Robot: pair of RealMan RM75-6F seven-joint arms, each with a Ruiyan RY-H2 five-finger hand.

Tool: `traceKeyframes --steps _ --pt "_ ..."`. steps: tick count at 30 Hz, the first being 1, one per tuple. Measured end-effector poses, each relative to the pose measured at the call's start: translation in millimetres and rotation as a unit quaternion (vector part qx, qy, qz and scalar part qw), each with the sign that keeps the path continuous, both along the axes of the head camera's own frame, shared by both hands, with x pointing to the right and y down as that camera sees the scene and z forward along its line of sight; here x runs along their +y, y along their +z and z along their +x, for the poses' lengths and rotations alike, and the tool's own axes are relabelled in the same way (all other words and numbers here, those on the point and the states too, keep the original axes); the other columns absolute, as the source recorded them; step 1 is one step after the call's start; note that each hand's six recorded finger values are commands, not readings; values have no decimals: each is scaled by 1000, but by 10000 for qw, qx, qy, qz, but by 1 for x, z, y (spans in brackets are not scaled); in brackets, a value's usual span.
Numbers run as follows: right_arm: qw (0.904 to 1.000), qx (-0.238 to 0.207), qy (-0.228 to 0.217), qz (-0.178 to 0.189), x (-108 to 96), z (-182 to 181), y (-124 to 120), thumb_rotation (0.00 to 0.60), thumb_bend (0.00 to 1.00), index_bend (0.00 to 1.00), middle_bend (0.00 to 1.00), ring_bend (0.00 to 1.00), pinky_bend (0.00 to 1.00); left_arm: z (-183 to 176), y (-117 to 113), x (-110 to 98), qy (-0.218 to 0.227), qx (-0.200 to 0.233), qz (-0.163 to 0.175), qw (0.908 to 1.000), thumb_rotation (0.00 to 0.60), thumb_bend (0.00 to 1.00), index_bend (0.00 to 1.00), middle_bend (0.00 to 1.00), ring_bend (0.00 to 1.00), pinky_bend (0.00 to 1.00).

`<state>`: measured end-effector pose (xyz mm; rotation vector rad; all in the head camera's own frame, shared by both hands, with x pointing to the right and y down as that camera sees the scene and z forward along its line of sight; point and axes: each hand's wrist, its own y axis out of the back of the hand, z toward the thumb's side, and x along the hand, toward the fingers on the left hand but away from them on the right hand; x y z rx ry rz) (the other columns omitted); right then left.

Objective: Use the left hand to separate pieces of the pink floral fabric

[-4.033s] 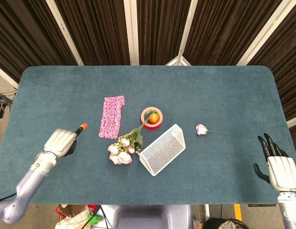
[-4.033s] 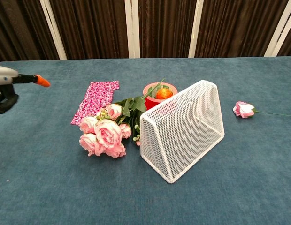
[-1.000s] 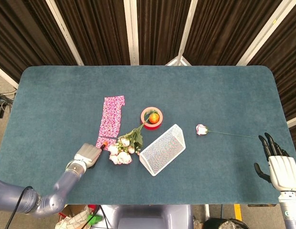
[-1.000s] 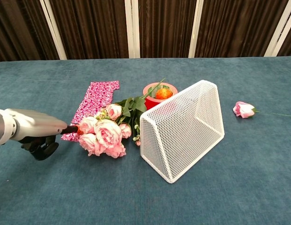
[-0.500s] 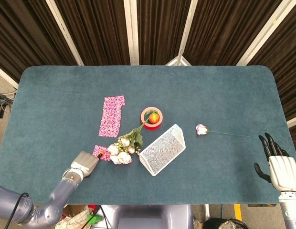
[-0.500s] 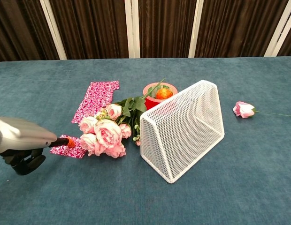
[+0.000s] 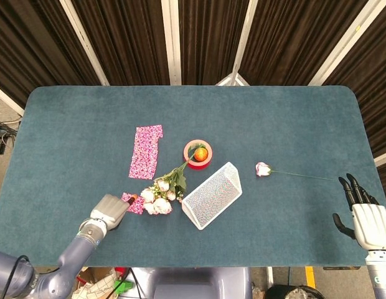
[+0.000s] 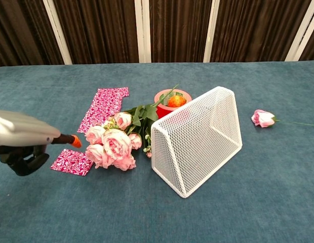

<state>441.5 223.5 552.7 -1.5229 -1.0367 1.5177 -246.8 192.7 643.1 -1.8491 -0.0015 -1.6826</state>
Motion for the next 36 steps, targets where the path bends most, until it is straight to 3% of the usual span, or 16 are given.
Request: traceKeyframes --steps 7,15,36 --pt "10000 -17 48 36 0 2 -2 600 379 0 63 184 340 1 -11 -22 -90 69 371 9992 600 1000 0 827 785 660" --pt "10000 6 -7 90 -1 -1 -1 600 379 0 63 184 324 6 8 -53 -211 -45 731 9971 600 1000 0 826 785 660" --pt "9996 -111 51 250 1 3 -10 600 379 0 63 184 324 35 51 -62 -269 -423 509 9974 600 1000 0 827 785 660"
